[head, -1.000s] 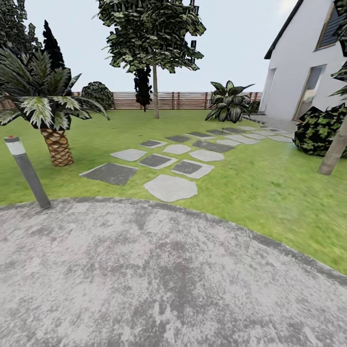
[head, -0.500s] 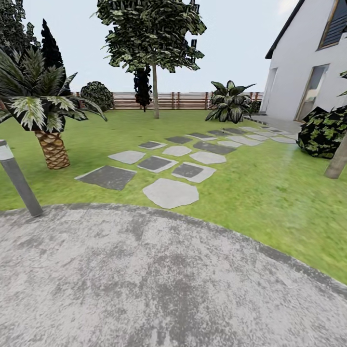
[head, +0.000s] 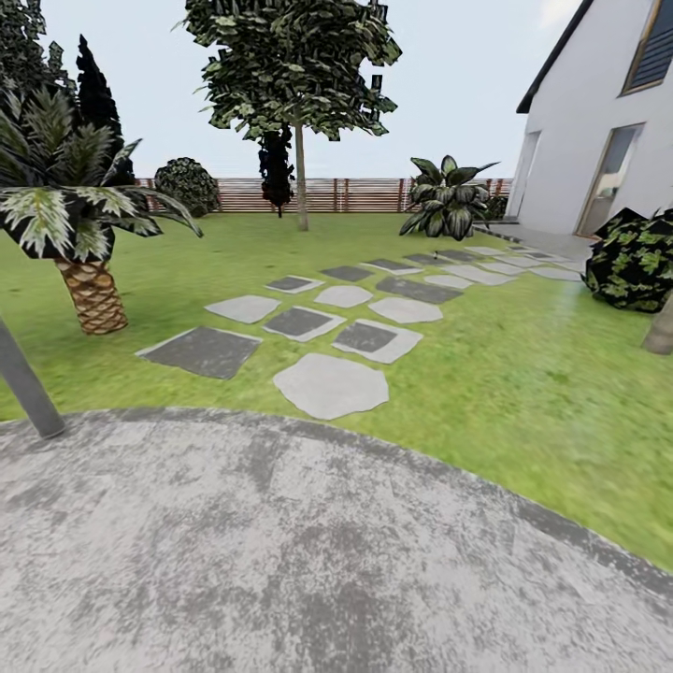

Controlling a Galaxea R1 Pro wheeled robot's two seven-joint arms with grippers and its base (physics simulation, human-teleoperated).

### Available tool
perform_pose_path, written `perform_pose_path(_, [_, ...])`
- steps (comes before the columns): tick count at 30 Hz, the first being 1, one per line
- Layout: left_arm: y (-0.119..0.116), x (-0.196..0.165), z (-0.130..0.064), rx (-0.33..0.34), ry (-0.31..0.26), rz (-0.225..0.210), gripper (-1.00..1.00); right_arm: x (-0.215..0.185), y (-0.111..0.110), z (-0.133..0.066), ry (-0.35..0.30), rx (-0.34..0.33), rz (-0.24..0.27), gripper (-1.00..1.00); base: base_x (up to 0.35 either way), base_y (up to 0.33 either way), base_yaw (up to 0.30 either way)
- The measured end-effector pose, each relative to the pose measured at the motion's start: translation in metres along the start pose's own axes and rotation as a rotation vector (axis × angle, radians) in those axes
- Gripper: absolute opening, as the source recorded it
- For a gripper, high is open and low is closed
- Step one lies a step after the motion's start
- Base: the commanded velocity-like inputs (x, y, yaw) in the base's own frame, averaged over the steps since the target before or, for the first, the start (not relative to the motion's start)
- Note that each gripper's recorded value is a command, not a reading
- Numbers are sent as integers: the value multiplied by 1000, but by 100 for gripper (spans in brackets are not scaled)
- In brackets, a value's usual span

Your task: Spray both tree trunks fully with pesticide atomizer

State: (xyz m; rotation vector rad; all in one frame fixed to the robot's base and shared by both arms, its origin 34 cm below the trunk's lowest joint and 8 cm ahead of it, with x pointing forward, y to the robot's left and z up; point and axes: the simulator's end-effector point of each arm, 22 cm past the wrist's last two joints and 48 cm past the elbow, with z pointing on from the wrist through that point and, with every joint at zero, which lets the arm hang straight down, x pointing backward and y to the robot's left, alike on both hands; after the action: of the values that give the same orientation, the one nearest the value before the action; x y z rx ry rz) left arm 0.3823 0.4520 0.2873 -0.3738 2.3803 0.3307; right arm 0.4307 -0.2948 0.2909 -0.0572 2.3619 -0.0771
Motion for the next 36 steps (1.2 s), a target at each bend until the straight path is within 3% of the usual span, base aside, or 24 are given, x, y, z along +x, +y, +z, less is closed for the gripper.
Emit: perform_pose_path(36, [1,0,0,-2,-1,-1,100,0,0,0,0,0,-1,100,338,0,-31])
